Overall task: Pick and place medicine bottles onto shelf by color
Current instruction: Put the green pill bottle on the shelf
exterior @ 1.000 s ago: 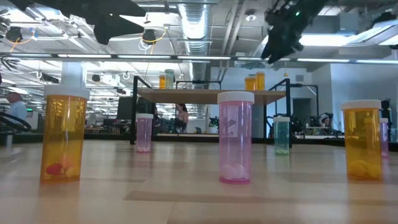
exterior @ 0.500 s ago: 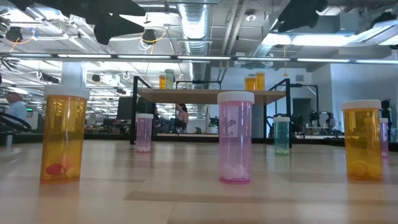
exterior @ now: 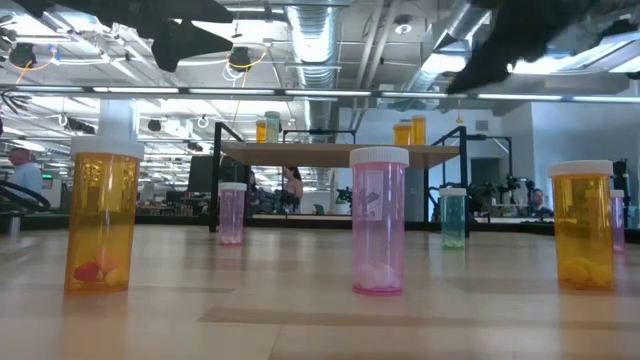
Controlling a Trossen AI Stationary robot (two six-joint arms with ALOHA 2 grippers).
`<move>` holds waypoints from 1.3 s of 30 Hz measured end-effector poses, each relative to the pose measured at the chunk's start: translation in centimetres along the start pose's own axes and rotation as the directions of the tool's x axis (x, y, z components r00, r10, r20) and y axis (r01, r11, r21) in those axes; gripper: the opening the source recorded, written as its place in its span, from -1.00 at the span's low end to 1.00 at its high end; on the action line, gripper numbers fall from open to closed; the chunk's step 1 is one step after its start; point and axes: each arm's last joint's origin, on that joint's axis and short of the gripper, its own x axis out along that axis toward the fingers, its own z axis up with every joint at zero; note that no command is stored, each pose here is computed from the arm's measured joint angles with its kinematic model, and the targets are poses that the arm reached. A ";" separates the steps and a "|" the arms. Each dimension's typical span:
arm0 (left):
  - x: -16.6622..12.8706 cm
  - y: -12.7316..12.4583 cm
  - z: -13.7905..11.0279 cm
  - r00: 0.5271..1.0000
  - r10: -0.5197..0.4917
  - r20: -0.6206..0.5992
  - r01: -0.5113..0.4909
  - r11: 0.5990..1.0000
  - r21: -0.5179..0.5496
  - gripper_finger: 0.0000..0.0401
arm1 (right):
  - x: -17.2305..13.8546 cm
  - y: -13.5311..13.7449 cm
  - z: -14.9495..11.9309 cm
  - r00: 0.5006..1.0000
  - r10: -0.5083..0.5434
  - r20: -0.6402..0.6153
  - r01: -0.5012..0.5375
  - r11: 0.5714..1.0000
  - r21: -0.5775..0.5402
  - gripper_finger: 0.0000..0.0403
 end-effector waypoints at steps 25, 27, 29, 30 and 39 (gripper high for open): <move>0.0 0.0 0.0 1.000 -0.005 -0.001 0.005 1.000 0.002 0.23 | 8.8 0.8 -5.2 0.961 0.082 -0.264 -0.066 0.995 0.069 0.29; 0.0 0.0 0.0 1.000 -0.005 -0.001 0.005 1.000 -0.001 0.23 | 9.2 0.6 -5.4 0.956 0.096 -0.278 -0.076 0.994 0.082 0.29; 0.0 0.0 0.0 1.000 -0.004 -0.001 0.004 1.000 -0.002 0.23 | 9.6 0.4 -5.7 0.946 0.105 -0.306 -0.081 0.993 0.089 0.29; 0.0 0.0 0.0 1.000 -0.004 -0.001 0.004 1.000 -0.002 0.23 | 9.8 0.4 -5.9 0.942 0.110 -0.317 -0.085 0.992 0.093 0.28; 0.0 0.0 0.0 1.000 -0.004 -0.001 0.004 1.000 -0.001 0.23 | 9.8 0.4 -5.9 0.938 0.127 -0.323 -0.098 0.990 0.104 -0.13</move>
